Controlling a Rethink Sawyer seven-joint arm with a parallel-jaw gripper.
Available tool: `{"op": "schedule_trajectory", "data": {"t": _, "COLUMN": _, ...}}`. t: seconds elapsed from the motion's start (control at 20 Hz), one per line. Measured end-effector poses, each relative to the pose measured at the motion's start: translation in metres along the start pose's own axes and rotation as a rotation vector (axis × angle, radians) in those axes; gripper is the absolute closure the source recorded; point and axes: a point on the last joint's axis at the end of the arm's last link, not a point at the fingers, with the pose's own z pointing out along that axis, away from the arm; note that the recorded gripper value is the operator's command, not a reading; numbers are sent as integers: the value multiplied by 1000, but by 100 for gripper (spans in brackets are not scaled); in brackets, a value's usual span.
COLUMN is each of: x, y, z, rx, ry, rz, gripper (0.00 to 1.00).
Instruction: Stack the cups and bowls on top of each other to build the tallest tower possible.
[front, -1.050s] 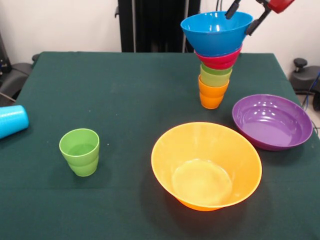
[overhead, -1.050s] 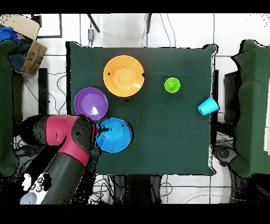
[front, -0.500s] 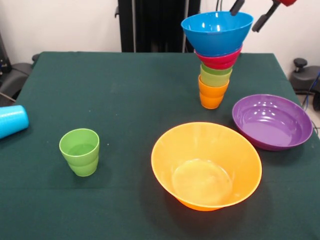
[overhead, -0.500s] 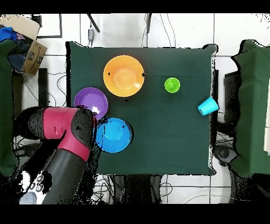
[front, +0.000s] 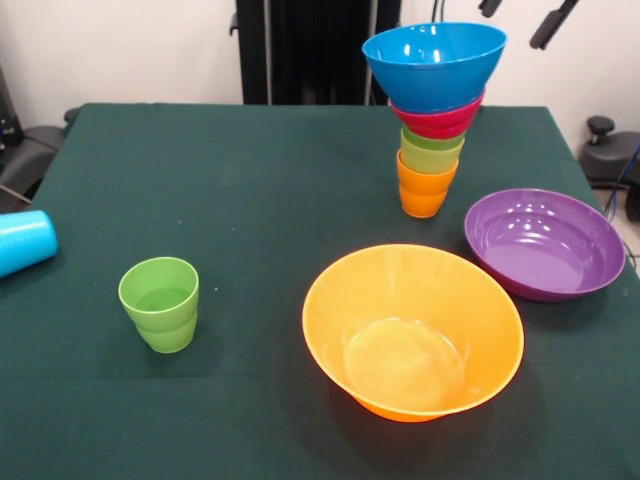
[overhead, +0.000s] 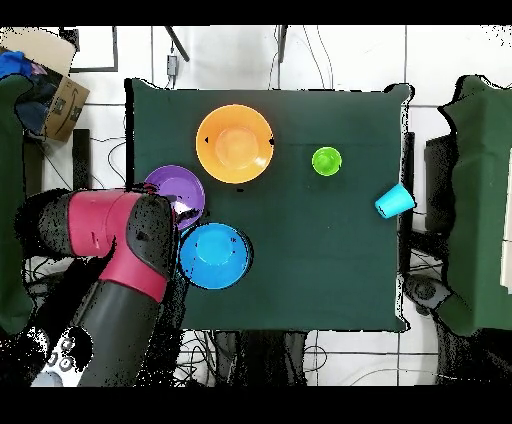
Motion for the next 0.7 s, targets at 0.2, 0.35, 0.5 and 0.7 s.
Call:
{"op": "schedule_trajectory", "data": {"t": 0.2, "x": -10, "y": 4, "z": -10, "rx": -19, "ry": -19, "rz": 4, "gripper": 0}}
{"op": "schedule_trajectory", "data": {"t": 0.35, "x": -23, "y": 6, "z": -19, "rx": -39, "ry": -39, "rz": 13, "gripper": 0}}
{"op": "schedule_trajectory", "data": {"t": 0.5, "x": -35, "y": 9, "z": -25, "rx": -52, "ry": -56, "rz": 19, "gripper": 0}}
{"op": "schedule_trajectory", "data": {"t": 0.7, "x": -48, "y": 11, "z": -32, "rx": -67, "ry": -75, "rz": 26, "gripper": 0}}
